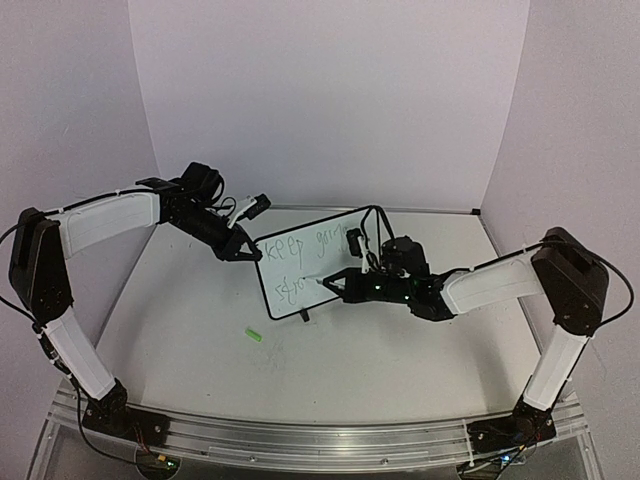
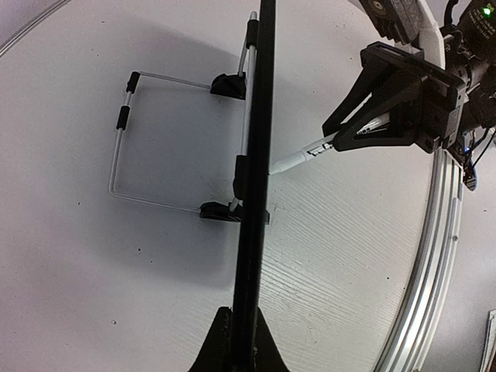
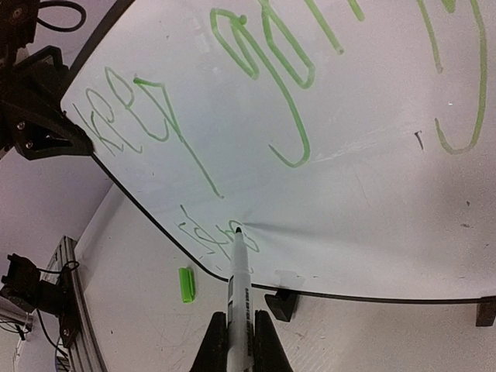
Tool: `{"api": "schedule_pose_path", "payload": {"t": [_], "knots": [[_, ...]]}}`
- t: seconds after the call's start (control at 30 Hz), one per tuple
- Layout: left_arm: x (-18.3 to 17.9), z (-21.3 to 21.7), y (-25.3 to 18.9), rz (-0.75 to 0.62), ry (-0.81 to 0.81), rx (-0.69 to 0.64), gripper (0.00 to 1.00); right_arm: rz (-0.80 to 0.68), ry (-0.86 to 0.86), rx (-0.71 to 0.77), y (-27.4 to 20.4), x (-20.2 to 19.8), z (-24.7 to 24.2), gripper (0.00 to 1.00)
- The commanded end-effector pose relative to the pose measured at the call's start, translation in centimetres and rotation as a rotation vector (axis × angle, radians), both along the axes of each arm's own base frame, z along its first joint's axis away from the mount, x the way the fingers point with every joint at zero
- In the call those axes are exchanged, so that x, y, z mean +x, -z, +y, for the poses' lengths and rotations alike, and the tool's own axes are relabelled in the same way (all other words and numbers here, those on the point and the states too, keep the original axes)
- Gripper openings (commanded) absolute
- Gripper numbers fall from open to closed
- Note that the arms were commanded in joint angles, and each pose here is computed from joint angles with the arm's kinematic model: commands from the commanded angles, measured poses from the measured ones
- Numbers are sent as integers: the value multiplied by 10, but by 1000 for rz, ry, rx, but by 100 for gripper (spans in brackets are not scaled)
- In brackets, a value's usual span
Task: Write a sentence on the whiteboard
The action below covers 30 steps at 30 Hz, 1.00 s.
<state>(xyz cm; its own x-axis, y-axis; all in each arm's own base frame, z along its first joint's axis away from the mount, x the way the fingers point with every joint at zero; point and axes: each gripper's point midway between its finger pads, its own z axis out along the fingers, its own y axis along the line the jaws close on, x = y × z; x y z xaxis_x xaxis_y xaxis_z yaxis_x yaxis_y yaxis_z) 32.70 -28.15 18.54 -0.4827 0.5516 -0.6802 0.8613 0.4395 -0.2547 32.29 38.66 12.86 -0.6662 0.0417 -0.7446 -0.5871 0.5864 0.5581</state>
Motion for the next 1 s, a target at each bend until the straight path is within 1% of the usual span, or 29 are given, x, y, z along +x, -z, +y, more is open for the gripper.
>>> {"api": "schedule_pose_path", "payload": {"t": [0.0, 0.23, 0.63, 0.77, 0.97], "knots": [[7, 8, 16, -7, -23, 80, 0, -14, 23, 18, -4, 10, 0, 0], [7, 8, 16, -6, -24, 81, 0, -1, 35, 13, 1, 15, -2, 0], [7, 8, 16, -5, -24, 81, 0, 62, 32, -20, 29, 8, -7, 0], [7, 8, 16, -7, -25, 81, 0, 57, 35, -20, 28, 10, -6, 0], [6, 8, 15, -9, -23, 80, 0, 29, 29, 6, 11, 12, -3, 0]]}}
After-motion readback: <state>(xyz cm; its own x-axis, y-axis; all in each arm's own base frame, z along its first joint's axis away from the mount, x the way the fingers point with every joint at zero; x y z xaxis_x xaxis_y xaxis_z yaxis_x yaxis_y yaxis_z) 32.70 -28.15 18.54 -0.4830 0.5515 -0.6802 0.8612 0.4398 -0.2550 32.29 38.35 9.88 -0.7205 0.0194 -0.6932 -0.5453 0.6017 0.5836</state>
